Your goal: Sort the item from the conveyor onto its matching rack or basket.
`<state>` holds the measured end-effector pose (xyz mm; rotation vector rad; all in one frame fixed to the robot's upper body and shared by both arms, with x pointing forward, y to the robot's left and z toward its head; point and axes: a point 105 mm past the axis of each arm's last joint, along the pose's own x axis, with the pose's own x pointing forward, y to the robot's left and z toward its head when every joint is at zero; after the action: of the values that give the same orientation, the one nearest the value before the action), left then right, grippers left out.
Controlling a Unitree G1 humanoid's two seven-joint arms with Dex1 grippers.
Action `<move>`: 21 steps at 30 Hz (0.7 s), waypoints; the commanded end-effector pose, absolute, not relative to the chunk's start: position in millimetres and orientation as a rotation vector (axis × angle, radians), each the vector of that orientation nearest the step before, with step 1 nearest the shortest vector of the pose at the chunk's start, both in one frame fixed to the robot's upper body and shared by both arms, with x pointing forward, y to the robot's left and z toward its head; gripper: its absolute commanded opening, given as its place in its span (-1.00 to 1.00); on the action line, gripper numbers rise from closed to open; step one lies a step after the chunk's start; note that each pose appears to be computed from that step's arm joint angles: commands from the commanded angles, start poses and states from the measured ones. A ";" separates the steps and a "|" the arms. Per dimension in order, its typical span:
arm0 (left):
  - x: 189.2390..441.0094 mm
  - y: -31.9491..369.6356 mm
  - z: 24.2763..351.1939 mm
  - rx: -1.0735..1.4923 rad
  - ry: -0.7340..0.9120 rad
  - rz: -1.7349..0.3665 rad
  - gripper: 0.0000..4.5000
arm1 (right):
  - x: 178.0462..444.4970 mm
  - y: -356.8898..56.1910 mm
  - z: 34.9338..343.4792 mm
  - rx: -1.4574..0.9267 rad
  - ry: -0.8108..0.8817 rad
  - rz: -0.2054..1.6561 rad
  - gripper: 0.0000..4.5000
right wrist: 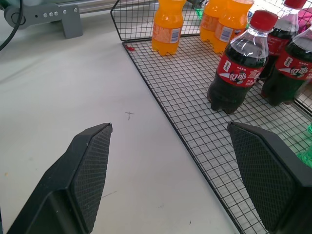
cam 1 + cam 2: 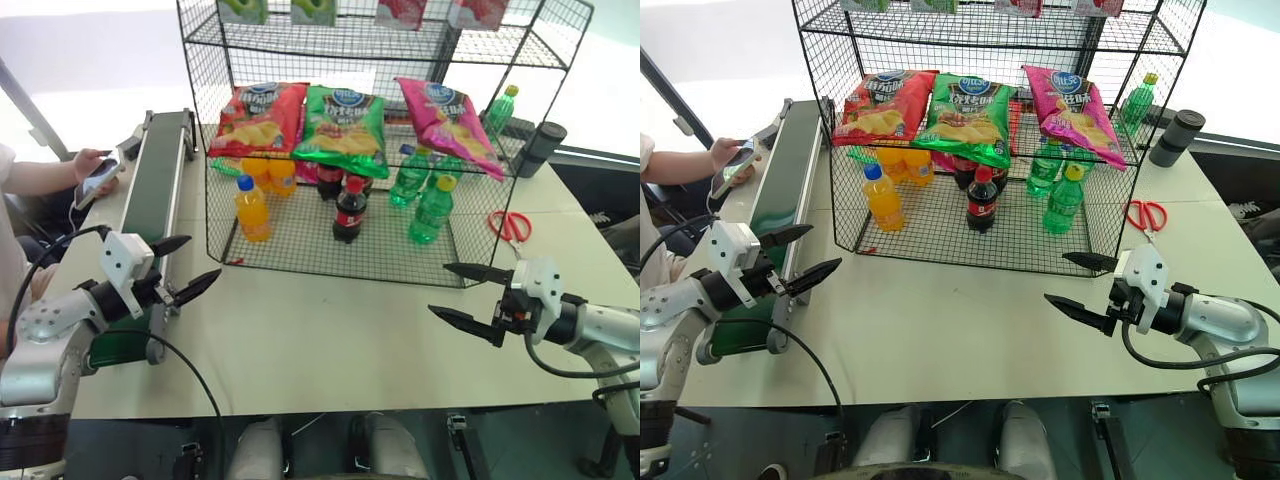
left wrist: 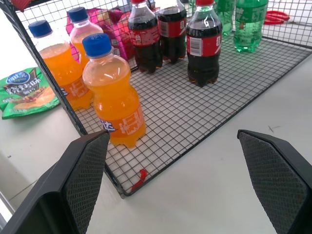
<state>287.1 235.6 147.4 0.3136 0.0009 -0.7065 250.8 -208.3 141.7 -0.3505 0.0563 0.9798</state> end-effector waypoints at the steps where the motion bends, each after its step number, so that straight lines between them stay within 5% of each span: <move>1: 283.7 235.9 153.7 0.357 -0.029 -0.709 1.00 | 251.7 -209.2 149.1 -0.381 0.022 0.976 0.75; 21: 297.3 229.9 148.6 0.362 -0.025 -0.726 1.00 | 251.5 -218.0 146.3 -0.416 0.037 0.944 0.75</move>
<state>294.8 231.7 141.2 0.3372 0.0111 -0.7243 250.9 -213.8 136.7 -0.3733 0.0674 0.9658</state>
